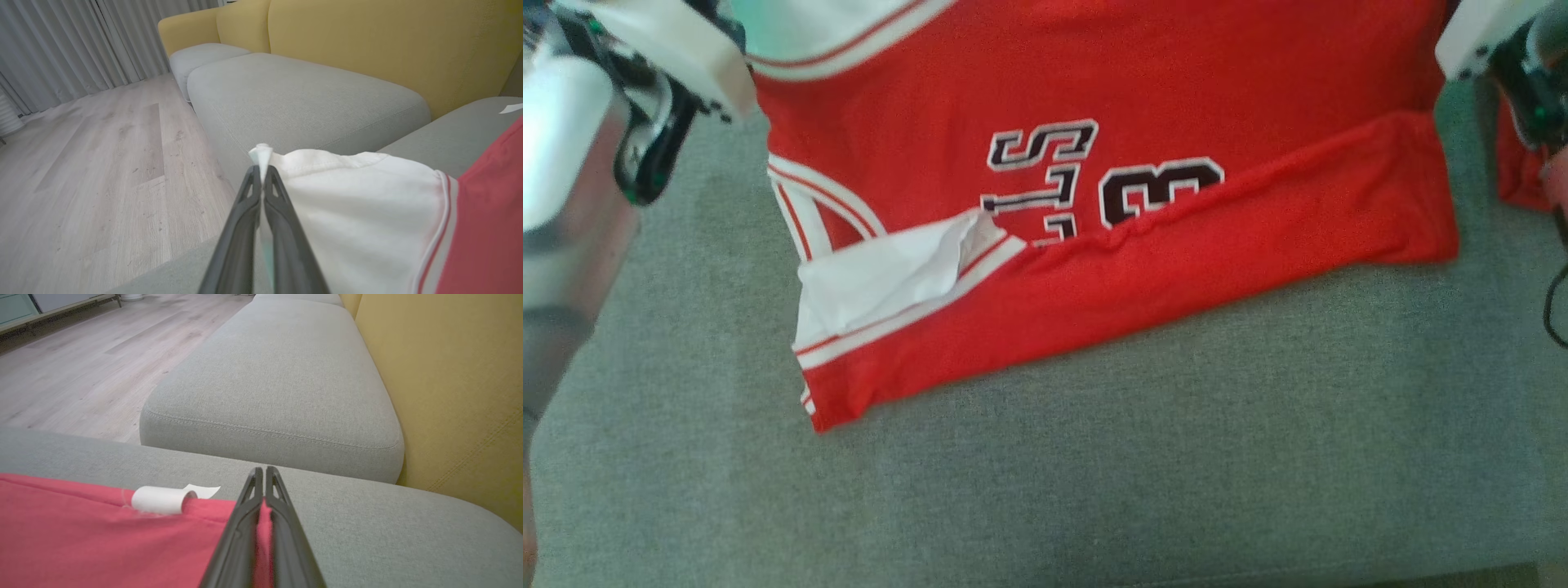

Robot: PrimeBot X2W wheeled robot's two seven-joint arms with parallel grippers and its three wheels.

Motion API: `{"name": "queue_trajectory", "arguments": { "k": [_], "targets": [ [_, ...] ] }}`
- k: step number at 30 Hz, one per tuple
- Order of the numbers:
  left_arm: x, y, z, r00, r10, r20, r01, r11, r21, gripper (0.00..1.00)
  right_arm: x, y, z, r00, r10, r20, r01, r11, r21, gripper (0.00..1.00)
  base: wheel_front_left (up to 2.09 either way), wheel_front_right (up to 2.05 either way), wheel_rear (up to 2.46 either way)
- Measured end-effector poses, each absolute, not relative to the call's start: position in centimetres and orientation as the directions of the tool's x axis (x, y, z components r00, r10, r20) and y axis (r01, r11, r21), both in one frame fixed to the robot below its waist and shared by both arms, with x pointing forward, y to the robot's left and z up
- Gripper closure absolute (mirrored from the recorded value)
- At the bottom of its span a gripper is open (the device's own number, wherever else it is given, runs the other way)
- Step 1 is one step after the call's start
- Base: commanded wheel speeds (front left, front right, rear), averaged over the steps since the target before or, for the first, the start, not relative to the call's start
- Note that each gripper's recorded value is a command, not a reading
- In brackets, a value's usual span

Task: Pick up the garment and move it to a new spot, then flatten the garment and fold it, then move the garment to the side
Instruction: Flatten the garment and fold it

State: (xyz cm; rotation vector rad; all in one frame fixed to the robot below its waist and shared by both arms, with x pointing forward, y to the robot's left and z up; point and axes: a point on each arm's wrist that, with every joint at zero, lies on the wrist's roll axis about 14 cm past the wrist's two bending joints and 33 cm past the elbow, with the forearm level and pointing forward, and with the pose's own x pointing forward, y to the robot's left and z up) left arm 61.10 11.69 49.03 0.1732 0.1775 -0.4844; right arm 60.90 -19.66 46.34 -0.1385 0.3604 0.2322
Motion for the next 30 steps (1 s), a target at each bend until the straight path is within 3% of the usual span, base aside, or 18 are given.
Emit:
{"name": "queue_trajectory", "arguments": {
  "k": [9,16,20,30],
  "targets": [
    [63.6,12.1,51.1,0.901,-0.419,-0.108,0.432,0.885,0.175,1.00,62.6,-18.6,47.0,0.926,0.210,-0.313,-0.244,0.967,-0.075,1.00,0.00,0.00,0.00],
    [62.2,11.8,51.5,0.886,-0.451,-0.108,0.463,0.872,0.160,1.00,61.8,-18.7,47.1,0.925,0.209,-0.317,-0.233,0.972,-0.040,1.00,0.00,0.00,0.00],
    [60.3,11.7,50.6,0.880,-0.454,-0.136,0.465,0.883,0.061,1.00,60.4,-19.0,46.4,0.914,0.211,-0.347,-0.233,0.972,-0.021,1.00,0.00,0.00,0.00],
    [51.0,11.4,47.9,0.751,-0.571,-0.330,0.584,0.809,-0.072,1.00,54.5,-20.0,43.8,0.827,0.238,-0.509,-0.259,0.965,0.029,1.00,0.00,0.00,0.00]
  ]
}}
